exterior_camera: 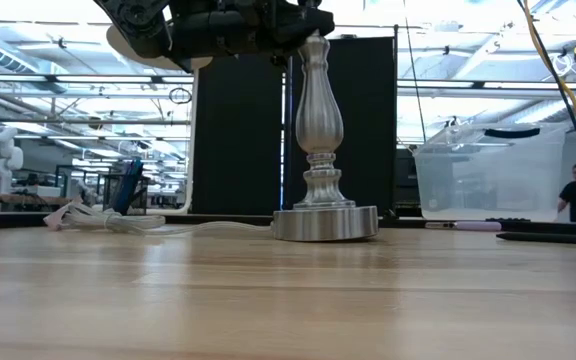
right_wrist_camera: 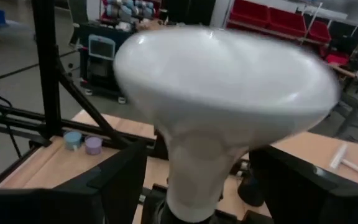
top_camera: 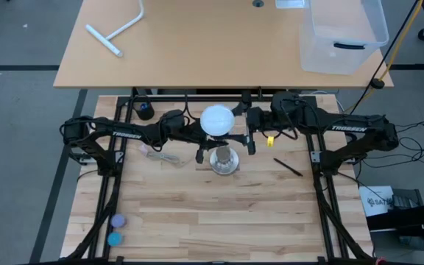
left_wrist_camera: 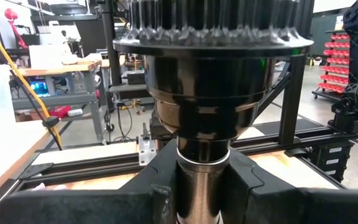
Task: Screw lightbulb
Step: Remove the lightbulb from the lamp
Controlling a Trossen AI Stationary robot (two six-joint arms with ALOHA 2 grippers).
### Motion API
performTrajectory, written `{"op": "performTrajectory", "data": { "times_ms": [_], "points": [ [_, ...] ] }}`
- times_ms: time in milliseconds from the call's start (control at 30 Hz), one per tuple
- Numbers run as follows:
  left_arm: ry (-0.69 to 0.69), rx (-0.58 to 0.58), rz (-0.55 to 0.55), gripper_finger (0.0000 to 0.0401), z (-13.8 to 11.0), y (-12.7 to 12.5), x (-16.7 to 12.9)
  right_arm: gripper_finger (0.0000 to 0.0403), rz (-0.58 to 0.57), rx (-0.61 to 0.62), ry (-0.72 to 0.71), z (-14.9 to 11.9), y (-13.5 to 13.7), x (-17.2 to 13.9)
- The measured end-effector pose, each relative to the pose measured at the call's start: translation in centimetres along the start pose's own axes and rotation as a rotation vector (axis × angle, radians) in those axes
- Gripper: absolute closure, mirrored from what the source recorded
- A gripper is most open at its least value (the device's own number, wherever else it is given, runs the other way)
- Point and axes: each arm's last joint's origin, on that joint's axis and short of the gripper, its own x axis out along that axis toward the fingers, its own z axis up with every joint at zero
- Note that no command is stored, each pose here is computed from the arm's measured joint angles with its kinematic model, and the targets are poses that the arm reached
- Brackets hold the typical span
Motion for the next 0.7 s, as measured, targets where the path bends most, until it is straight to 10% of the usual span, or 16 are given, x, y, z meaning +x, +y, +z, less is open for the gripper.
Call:
{"op": "performTrajectory", "data": {
  "times_ms": [700],
  "points": [
    [0.004,-0.012,0.041,0.0329,0.0,0.1,0.0,0.0145,-0.309,-0.101,-0.140,-3.1,3.0,4.5]
  ]
}}
